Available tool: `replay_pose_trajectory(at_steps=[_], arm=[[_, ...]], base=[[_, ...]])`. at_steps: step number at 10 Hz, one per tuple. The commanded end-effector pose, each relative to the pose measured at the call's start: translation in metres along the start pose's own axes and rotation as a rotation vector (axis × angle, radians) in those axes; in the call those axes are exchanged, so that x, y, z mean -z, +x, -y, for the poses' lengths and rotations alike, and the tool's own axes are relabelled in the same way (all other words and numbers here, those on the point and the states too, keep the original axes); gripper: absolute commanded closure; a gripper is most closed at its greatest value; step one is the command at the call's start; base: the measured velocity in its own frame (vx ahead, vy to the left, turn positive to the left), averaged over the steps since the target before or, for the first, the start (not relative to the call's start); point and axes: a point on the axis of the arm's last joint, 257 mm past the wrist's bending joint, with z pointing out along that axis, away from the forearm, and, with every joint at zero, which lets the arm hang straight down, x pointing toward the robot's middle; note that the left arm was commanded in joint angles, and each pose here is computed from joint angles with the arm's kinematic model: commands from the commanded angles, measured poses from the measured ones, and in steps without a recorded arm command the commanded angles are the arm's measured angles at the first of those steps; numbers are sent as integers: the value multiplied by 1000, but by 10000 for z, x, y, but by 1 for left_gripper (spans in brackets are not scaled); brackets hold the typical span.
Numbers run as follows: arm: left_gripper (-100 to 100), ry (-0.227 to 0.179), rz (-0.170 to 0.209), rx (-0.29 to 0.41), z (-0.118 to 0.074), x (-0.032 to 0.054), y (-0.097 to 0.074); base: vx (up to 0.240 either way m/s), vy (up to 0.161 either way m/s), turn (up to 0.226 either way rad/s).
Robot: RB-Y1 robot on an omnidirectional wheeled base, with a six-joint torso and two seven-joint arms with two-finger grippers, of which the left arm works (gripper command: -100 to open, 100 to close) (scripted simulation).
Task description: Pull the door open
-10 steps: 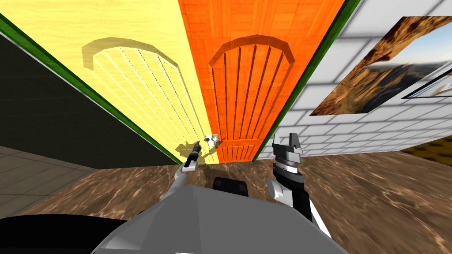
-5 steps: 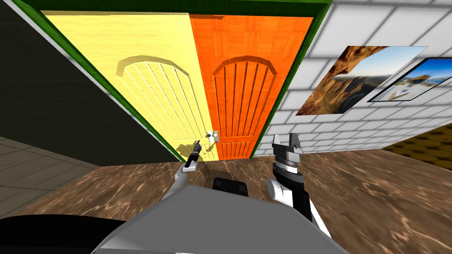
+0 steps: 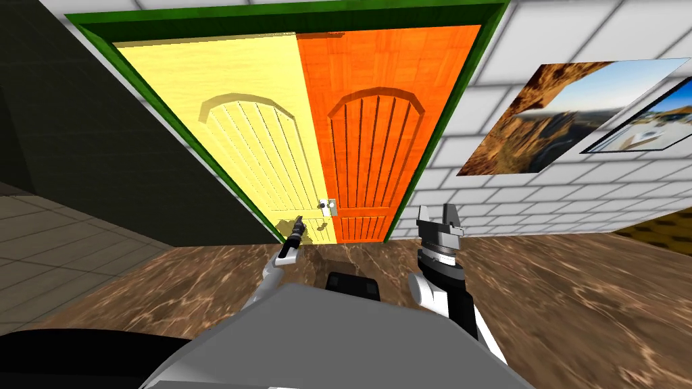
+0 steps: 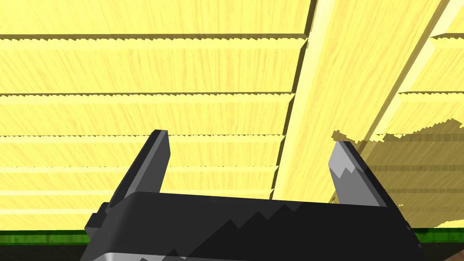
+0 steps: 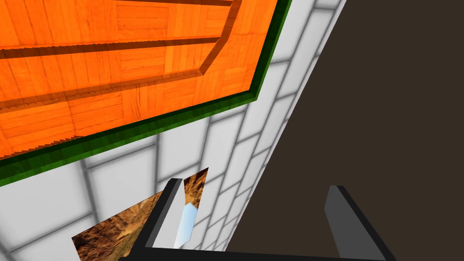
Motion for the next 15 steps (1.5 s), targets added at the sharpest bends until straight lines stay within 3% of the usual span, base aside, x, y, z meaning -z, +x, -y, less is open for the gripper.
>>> replay_pose_trajectory(at_steps=[1, 2, 5, 10, 11, 12, 15], arm=[[-100, -15, 35, -15, -38, 69, -222], [-100, -19, 49, -20, -48, 73, -309], [-100, -7, 36, -11, 3, 14, -192], [-100, 44, -46, 28, 223, -159, 416], [-100, 36, -35, 22, 215, -158, 332], [100, 36, -35, 22, 215, -158, 332], [100, 36, -35, 22, 215, -158, 332]], base=[[46, 71, 115], [141, 62, 90], [183, 10, -56], [197, -66, -143], [96, -48, -20], [-14, 4, 21], [-27, 12, -16]])
